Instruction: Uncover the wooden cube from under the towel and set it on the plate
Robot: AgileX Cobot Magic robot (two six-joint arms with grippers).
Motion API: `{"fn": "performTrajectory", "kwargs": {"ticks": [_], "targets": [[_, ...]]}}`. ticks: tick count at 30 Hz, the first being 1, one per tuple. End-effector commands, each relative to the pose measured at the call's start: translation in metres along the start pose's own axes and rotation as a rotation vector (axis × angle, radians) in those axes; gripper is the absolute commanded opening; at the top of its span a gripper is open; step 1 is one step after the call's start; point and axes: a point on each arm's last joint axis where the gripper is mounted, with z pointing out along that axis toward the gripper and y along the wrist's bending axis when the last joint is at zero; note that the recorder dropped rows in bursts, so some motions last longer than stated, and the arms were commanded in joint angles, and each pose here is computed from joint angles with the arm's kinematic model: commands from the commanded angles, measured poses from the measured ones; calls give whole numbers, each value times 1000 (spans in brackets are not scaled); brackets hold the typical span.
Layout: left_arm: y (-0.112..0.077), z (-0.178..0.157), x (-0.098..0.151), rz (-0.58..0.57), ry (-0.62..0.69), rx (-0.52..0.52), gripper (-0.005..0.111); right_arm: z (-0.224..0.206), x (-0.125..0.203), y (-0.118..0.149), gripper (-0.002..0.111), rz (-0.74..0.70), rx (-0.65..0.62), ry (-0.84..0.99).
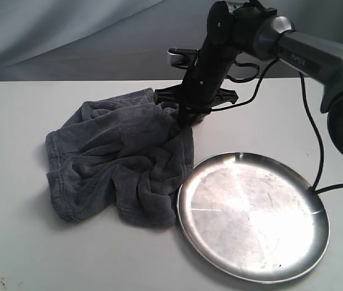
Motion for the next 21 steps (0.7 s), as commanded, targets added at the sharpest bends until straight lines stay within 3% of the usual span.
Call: {"fn": "performTrajectory", "kwargs": {"ticks": [1, 21], "targets": [[0, 0, 0, -4, -9, 1, 0, -22, -2, 5, 0, -16, -12, -42], [0, 0, 0, -4, -9, 1, 0, -78, 1, 30, 0, -59, -133, -144]]}}
